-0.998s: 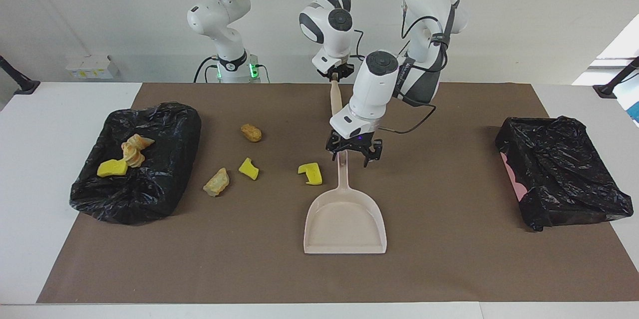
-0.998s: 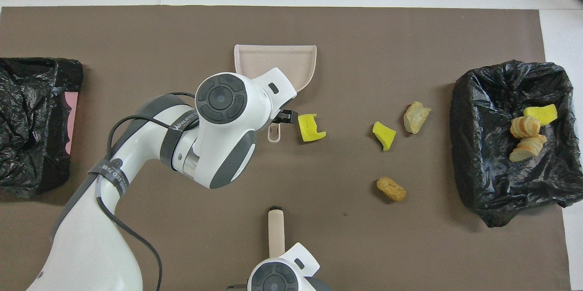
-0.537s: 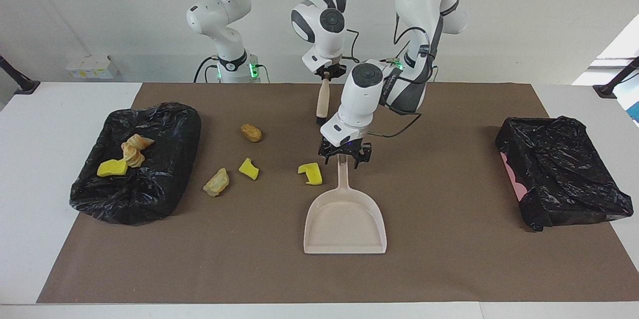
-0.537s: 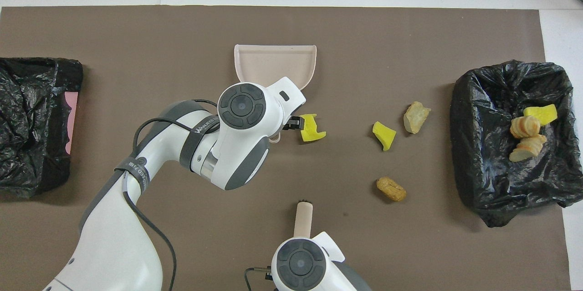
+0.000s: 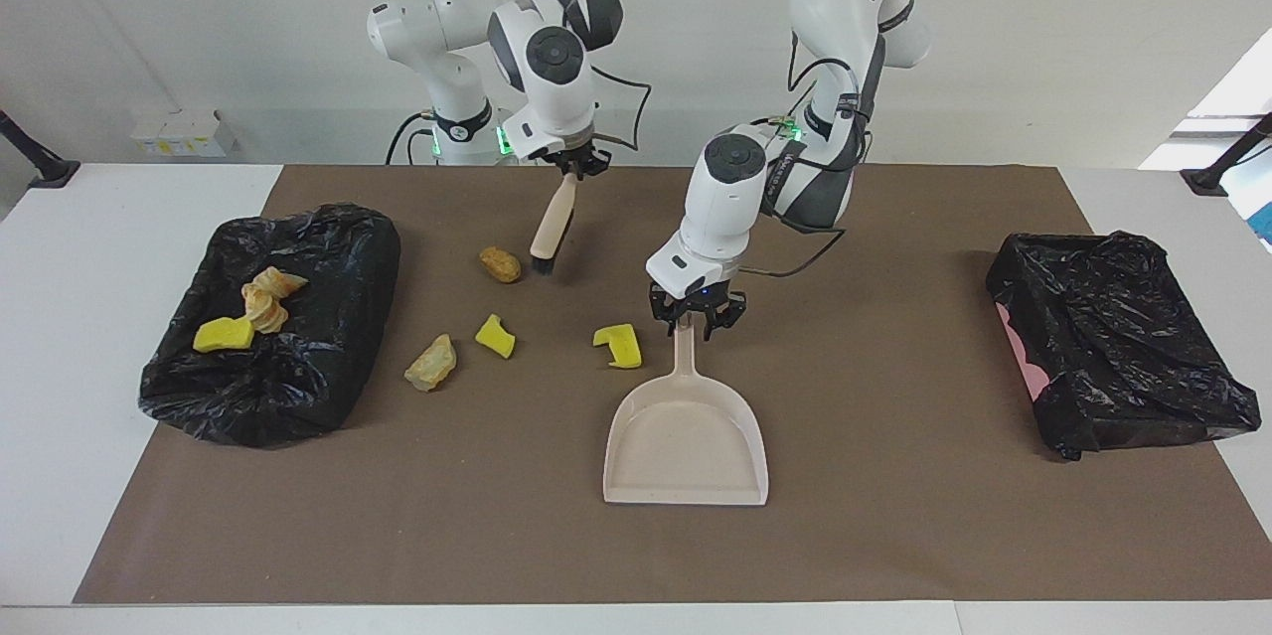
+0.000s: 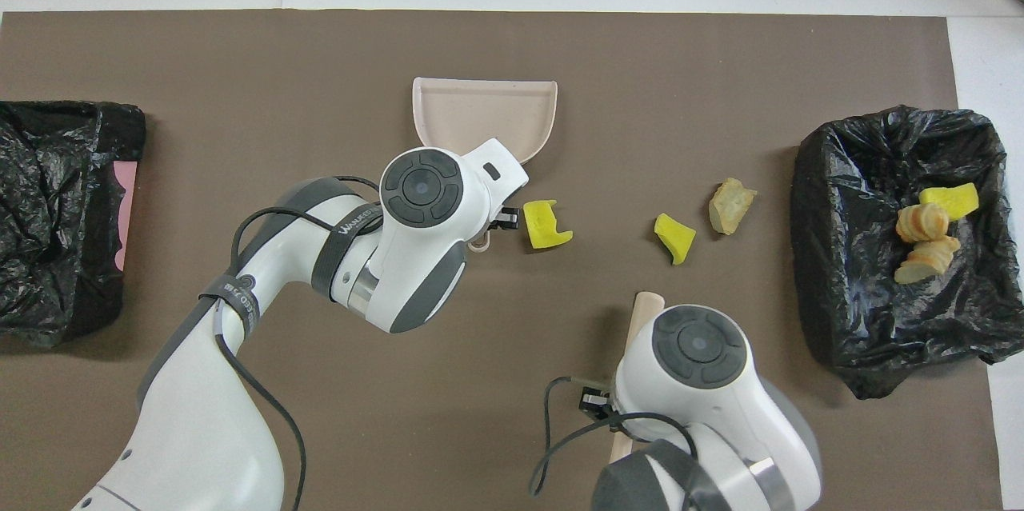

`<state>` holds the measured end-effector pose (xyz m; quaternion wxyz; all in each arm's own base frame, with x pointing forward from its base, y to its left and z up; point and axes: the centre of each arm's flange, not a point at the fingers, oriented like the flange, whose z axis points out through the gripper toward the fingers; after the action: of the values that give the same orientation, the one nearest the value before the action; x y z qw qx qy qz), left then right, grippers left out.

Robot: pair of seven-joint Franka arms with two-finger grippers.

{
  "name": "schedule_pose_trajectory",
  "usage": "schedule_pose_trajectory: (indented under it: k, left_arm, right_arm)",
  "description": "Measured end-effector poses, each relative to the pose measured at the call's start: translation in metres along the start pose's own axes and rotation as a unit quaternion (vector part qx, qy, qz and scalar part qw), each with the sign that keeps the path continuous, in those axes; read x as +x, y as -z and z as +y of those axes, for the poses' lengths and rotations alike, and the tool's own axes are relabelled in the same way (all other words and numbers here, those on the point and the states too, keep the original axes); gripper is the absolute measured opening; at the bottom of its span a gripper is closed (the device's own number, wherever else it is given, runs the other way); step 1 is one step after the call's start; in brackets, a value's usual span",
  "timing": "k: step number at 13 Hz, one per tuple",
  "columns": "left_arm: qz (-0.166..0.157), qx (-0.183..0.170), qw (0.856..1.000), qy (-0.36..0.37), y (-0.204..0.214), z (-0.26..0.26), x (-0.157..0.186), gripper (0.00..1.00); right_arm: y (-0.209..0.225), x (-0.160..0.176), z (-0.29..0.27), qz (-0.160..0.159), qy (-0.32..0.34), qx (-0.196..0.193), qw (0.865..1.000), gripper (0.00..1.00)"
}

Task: Sweep and dump trash in bin
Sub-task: 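Lower the dustpan with the left gripper while the right gripper sweeps scraps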

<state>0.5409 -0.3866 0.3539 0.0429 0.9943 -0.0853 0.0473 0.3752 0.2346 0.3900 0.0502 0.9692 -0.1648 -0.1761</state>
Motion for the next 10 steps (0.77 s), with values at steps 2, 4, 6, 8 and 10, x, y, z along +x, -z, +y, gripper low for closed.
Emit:
schedule_pose_trajectory:
  k: [2,4,6,8,10]
  left_arm:
    - [0.009,0.014,1.000,-0.013,0.001,-0.002,0.001,0.48]
    - [0.020,0.031,0.999,-0.028,0.003,-0.004,0.003,0.33]
    - [0.028,0.041,0.998,-0.038,0.004,-0.005,0.005,0.33]
    - [0.035,0.050,0.997,-0.054,0.007,-0.012,0.010,0.33]
    - [0.042,0.054,0.993,-0.095,0.020,-0.029,0.019,0.33]
  right_arm:
    - [-0.001,0.022,0.026,-0.004,-0.026,-0.021,0.999,0.26]
    - [-0.004,0.033,0.049,-0.025,-0.047,-0.045,0.998,0.26]
    - [-0.010,0.041,0.069,-0.042,-0.065,-0.062,0.995,0.26]
    - [-0.025,0.043,0.090,-0.054,-0.071,-0.065,0.994,0.26]
    - [-0.043,0.039,0.095,-0.036,-0.067,-0.054,0.996,0.26]
